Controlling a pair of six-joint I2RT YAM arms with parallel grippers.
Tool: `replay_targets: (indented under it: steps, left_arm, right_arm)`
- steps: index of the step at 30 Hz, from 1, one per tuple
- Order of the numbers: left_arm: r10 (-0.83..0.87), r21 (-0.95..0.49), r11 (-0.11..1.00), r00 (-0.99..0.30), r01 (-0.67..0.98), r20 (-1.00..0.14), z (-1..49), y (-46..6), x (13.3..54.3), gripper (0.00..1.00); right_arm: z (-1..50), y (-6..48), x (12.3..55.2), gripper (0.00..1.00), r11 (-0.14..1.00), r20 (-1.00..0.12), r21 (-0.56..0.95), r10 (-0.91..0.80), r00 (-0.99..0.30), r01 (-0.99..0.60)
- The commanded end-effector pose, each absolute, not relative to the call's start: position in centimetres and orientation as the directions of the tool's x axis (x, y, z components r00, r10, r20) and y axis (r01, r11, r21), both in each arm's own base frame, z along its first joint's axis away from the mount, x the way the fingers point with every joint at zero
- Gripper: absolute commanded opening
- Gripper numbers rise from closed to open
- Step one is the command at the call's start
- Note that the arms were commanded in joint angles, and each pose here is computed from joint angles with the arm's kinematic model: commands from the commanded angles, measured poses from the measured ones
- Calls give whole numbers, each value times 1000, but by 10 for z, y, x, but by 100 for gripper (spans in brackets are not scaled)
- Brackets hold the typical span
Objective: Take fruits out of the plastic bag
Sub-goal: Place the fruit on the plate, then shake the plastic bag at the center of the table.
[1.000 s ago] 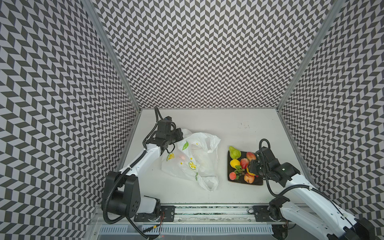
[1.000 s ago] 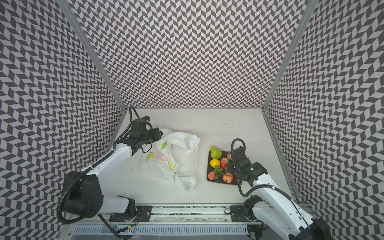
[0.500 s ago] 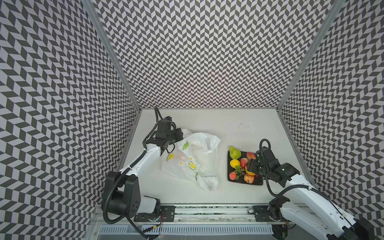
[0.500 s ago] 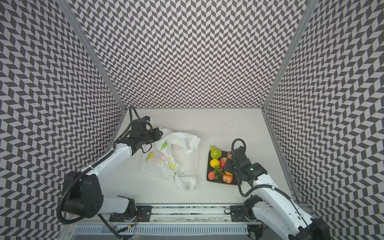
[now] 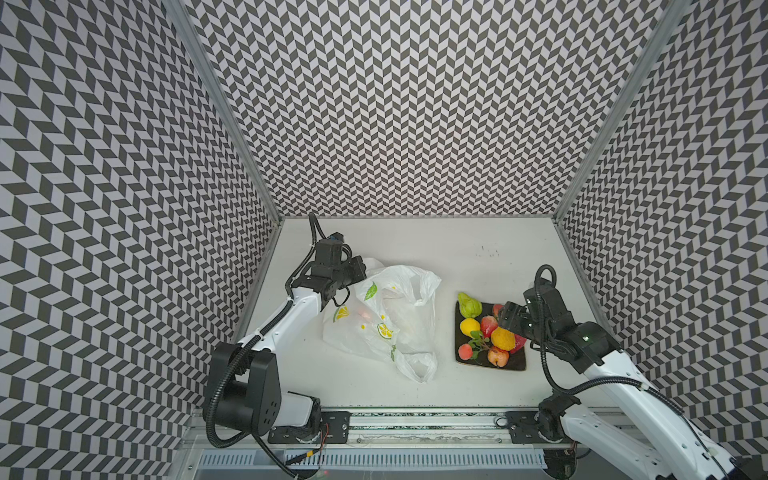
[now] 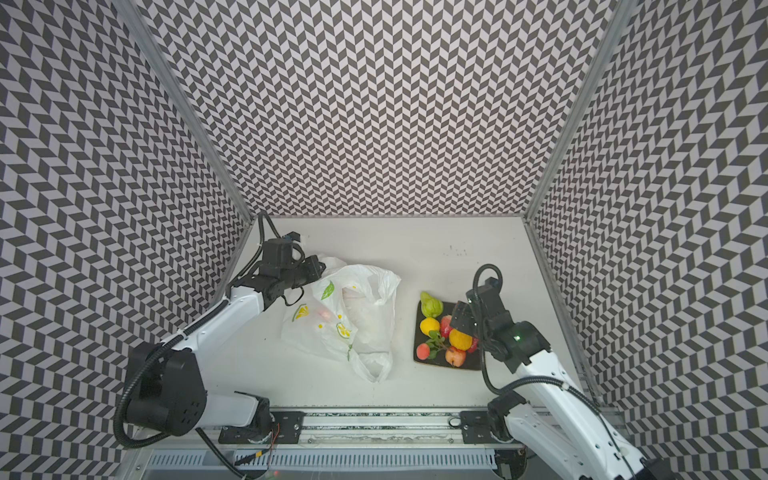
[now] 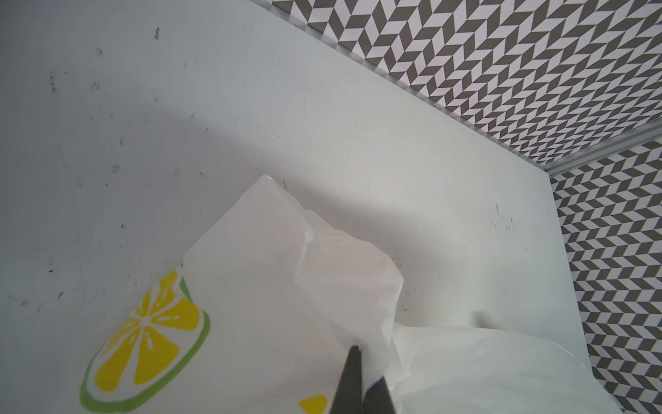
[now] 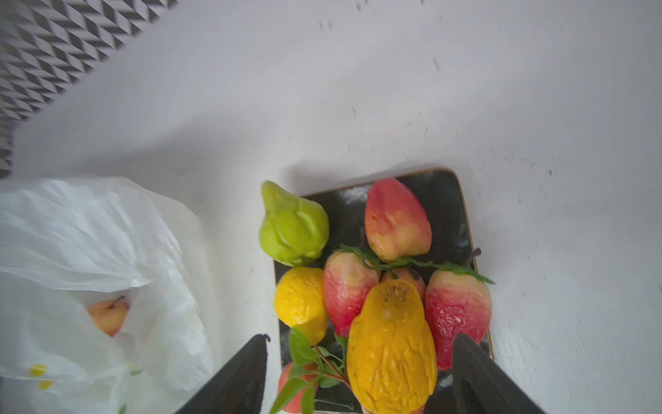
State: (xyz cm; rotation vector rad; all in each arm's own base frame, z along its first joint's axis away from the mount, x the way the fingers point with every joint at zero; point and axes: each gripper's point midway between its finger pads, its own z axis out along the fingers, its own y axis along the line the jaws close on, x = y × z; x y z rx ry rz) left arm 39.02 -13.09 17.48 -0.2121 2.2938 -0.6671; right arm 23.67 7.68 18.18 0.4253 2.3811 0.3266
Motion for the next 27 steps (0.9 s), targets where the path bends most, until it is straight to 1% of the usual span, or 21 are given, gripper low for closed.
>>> replay_targets:
  steps: [1, 4, 6, 8, 10, 13, 17, 19, 23, 25, 27]
  left_arm:
    - [-341, -529, 847, -711, 52, -615, 178, -130, 391, 0]
    - [-340, -530, 847, -711, 53, -616, 178, -131, 392, 0]
    - [-340, -531, 846, -713, 53, -613, 176, -131, 393, 0]
    - [-341, -533, 844, -715, 52, -610, 176, -131, 393, 0]
    - [-340, -534, 844, -717, 54, -609, 176, -132, 392, 0]
    - [-333, -530, 846, -721, 56, -608, 174, -132, 390, 0]
    - [-319, -524, 849, -727, 66, -608, 173, -133, 388, 0]
    - [-307, -528, 845, -726, 90, -616, 177, -136, 387, 0]
    - [-272, -537, 826, -713, 170, -646, 191, -147, 384, 0]
    - [-253, -537, 817, -707, 209, -660, 197, -153, 382, 0]
    - [-232, -538, 805, -701, 250, -674, 203, -161, 378, 0]
  right_arm:
    - [235, 91, 253, 76, 926, -718, 376, 311, -623, 29]
    - [257, 124, 260, 67, 903, -776, 388, 209, -595, -187]
    - [263, 150, 262, 65, 876, -802, 373, 139, -581, -305]
    - [268, 182, 259, 62, 844, -837, 326, 49, -545, -425]
    - [270, 220, 252, 61, 803, -879, 248, -48, -474, -541]
    - [252, 272, 240, 59, 724, -895, 191, -149, -421, -663]
    - [221, 318, 241, 57, 678, -883, 213, -173, -436, -703]
    - [202, 333, 248, 55, 684, -857, 247, -176, -484, -687]
    - [157, 345, 269, 49, 755, -799, 271, -170, -577, -597]
    - [143, 348, 277, 47, 777, -791, 277, -150, -593, -566]
    - [132, 354, 280, 47, 773, -793, 276, -153, -590, -572]
